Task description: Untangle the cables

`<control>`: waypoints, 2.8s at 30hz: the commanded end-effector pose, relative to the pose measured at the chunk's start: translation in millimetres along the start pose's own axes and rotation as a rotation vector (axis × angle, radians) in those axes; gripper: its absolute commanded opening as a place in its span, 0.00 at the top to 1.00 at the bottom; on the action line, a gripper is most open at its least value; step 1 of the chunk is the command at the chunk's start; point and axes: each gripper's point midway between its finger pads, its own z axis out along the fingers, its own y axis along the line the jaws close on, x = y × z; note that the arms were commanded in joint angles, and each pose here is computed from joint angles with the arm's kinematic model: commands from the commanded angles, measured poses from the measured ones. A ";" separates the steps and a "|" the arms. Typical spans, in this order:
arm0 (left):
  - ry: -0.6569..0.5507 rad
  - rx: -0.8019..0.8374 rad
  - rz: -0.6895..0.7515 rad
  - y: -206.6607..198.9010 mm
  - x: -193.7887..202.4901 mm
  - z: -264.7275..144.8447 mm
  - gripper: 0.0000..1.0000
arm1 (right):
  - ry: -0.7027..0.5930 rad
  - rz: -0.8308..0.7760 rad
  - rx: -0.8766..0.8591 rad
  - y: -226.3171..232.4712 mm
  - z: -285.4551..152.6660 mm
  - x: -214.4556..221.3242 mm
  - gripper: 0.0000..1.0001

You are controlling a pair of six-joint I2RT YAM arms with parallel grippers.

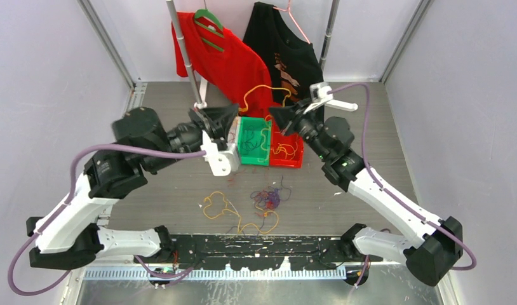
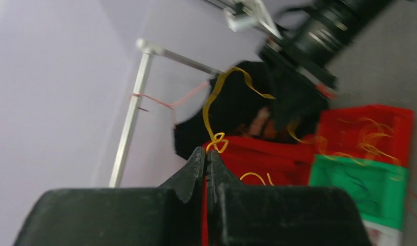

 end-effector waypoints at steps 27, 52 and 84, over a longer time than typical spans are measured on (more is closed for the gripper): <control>0.181 0.164 -1.055 -78.1 26.2 8.8 0.01 | -0.040 0.264 -0.070 14.4 -6.7 -91.6 0.99; 0.205 0.042 -1.056 -100.0 113.4 41.3 0.16 | 0.295 0.223 -0.064 60.2 -4.6 -43.8 0.99; -0.076 0.581 -1.484 -121.0 30.5 22.2 0.79 | 0.165 0.541 -0.424 117.5 -23.4 -86.9 0.99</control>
